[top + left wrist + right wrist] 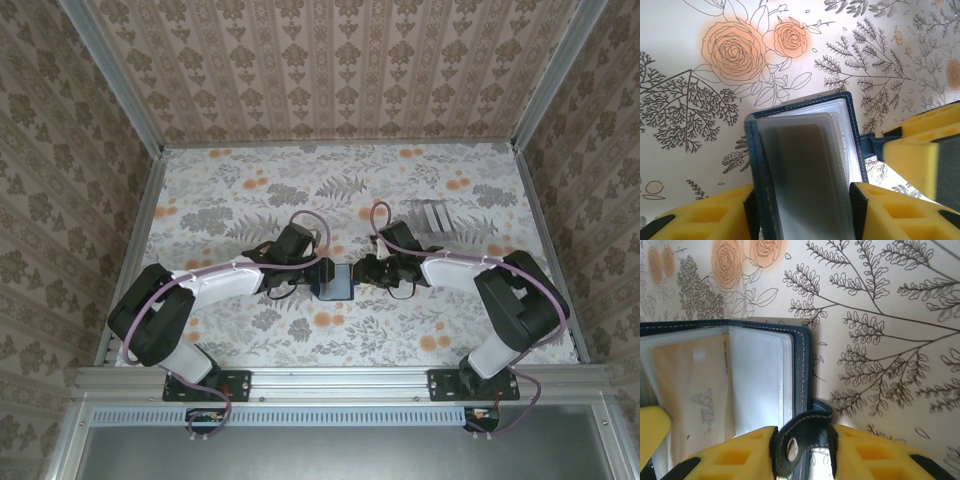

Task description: Put the credit cards into the card holder

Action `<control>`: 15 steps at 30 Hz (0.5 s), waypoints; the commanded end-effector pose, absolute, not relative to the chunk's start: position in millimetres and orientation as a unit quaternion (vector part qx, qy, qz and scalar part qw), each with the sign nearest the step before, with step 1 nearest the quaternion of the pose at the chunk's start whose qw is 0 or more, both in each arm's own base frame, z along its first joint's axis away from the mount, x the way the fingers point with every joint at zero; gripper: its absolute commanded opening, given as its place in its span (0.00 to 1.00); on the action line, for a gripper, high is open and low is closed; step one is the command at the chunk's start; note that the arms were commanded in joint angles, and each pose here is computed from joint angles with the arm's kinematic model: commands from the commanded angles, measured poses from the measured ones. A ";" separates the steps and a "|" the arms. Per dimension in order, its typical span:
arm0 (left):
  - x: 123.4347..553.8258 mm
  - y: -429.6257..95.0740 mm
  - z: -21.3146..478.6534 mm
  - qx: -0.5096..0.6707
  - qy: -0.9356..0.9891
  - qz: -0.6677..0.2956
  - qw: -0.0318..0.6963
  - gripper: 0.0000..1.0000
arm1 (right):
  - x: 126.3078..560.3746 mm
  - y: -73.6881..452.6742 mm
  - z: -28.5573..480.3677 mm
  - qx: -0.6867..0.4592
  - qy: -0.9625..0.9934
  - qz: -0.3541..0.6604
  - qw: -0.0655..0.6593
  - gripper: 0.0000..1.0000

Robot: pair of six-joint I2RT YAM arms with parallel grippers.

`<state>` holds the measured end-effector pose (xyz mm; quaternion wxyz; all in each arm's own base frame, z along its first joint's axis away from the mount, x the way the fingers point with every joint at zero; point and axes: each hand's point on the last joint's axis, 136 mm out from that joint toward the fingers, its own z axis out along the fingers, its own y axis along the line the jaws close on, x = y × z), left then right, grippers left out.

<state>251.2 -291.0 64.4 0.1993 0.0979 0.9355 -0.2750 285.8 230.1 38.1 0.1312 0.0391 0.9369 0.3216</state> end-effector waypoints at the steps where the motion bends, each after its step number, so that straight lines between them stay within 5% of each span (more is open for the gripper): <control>1: 249.3 -282.1 65.5 0.100 0.939 -0.258 0.205 0.51 | 279.1 216.4 48.5 0.041 0.941 0.301 0.146 0.34; 7: 250.9 -286.4 69.3 0.100 0.938 -0.263 0.200 0.51 | 271.3 223.9 62.5 0.036 0.936 0.319 0.147 0.32; 15: 247.6 -292.1 77.3 0.100 0.934 -0.282 0.197 0.51 | 278.1 235.4 57.7 0.005 0.944 0.299 0.138 0.45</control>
